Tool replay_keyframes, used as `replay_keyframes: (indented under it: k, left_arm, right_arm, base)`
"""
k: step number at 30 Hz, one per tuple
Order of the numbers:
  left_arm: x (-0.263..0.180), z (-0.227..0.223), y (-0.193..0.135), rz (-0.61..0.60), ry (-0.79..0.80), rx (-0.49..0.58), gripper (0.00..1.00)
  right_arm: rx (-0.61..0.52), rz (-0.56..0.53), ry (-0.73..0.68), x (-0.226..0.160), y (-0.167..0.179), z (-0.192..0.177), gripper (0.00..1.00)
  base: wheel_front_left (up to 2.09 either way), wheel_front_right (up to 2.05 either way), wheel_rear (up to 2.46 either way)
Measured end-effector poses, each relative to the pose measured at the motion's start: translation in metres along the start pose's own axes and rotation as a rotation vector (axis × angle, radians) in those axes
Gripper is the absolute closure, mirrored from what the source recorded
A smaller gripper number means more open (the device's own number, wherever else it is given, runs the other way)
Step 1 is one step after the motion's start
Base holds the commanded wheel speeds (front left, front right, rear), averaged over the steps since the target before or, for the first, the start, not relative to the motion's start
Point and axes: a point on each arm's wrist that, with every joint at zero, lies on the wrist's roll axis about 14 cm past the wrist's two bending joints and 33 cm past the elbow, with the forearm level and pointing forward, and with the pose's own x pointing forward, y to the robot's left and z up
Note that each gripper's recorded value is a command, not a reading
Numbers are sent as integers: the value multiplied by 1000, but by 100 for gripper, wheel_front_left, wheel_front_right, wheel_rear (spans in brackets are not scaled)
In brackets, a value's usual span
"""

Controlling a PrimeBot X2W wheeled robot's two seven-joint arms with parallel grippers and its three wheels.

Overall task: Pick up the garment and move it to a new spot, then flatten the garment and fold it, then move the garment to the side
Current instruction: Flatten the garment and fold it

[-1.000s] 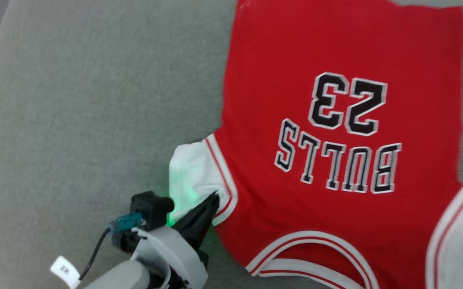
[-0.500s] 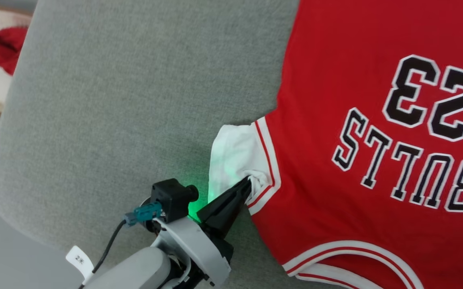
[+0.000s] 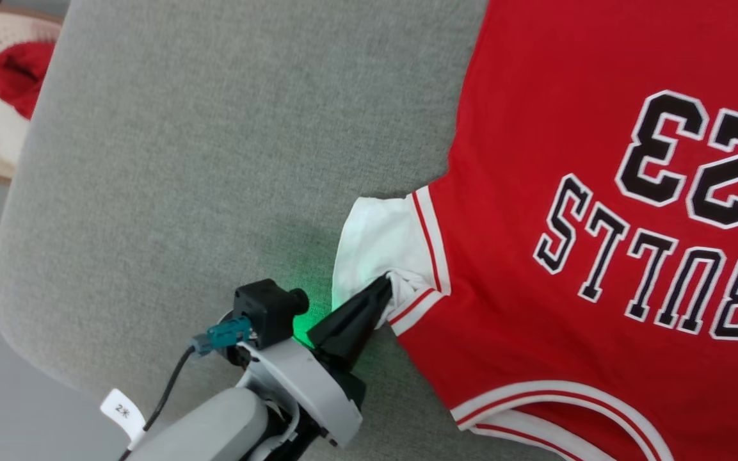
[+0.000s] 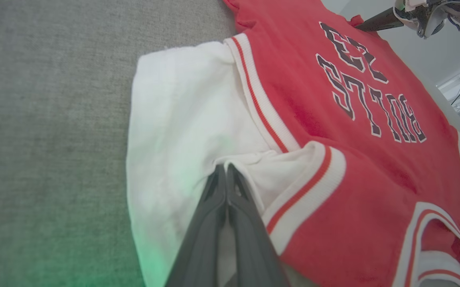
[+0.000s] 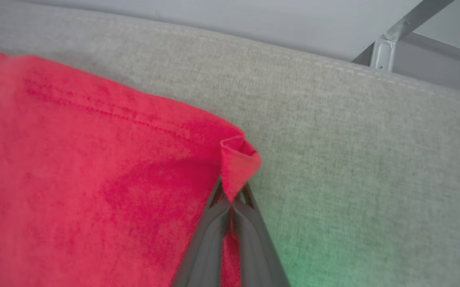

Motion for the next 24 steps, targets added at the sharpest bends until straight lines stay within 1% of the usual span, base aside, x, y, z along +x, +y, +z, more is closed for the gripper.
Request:
replay_keyframes:
  k: [5, 9, 12, 18, 24]
  left_arm:
    - [-4, 10, 2, 5, -26, 22, 100]
    - [-6, 20, 1, -3, -54, 34, 100]
    - [-9, 22, -1, -9, -58, 40, 100]
    - [-14, 24, -8, -38, -55, 60, 100]
    - [-15, 31, -21, -81, -60, 78, 100]
  right_arm:
    - [-22, 12, -2, -22, 0, -15, 100]
    - [-41, 52, 15, -45, 3, -40, 100]
    - [-79, 60, 40, -66, -4, -68, 100]
    - [-98, 71, 70, -114, -23, -128, 100]
    - [-110, 85, 138, -161, -31, -198, 100]
  base:
    - [0, 0, 0]
    - [0, 0, 0]
    - [0, 0, 0]
    - [0, 0, 0]
    - [0, 0, 0]
